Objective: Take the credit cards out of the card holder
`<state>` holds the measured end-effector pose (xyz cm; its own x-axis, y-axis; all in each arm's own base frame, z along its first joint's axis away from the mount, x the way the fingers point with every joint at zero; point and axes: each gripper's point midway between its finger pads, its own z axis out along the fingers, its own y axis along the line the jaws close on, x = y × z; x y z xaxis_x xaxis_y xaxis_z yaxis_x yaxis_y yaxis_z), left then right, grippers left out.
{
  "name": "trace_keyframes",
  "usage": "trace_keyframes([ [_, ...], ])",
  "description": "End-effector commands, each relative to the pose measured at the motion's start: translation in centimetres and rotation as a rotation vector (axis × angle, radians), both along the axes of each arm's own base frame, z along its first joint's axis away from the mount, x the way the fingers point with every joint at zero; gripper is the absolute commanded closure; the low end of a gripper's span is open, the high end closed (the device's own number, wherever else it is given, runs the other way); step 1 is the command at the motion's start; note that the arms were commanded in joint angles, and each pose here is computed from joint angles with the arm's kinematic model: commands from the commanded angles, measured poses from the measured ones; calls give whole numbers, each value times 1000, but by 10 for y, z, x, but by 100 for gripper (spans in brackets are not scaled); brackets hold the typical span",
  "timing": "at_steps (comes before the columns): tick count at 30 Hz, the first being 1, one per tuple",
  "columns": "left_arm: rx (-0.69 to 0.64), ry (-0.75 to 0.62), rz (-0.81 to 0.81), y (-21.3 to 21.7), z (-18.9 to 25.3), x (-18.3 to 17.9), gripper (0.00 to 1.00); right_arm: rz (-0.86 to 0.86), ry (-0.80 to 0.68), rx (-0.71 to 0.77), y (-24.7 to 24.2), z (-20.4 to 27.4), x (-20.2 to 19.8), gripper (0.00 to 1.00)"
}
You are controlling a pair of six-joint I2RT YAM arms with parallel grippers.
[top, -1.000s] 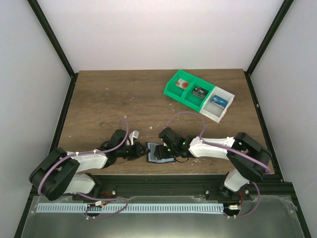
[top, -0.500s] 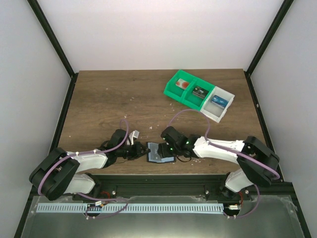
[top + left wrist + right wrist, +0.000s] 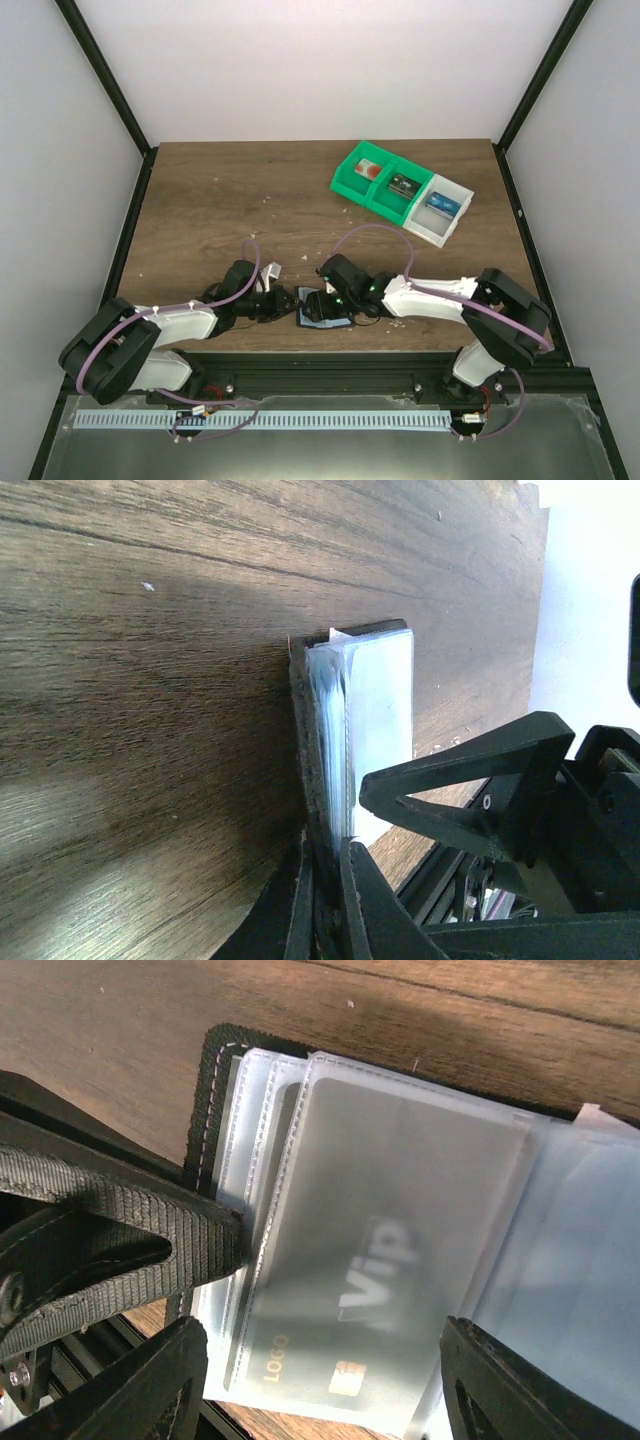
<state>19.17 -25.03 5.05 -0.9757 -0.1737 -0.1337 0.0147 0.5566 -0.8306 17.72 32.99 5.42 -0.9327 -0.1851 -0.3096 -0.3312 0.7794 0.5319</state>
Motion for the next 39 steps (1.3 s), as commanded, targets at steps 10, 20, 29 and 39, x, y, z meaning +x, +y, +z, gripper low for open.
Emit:
trace_keyframes([
  [10, -14, -32, -14, -5, 8, 4, 100, 2, 21, -18, 1, -11, -3, 40],
  [20, -20, -34, -8, -5, 9, 3, 100, -18, 18, -53, -5, -15, -1, 38],
  [29, -17, -34, -11, -5, 8, 3, 100, -52, 1, -96, -16, -16, 2, 37],
  [39, -15, -32, -8, -4, 7, 2, 100, -69, -19, -103, -20, -10, 5, 36],
])
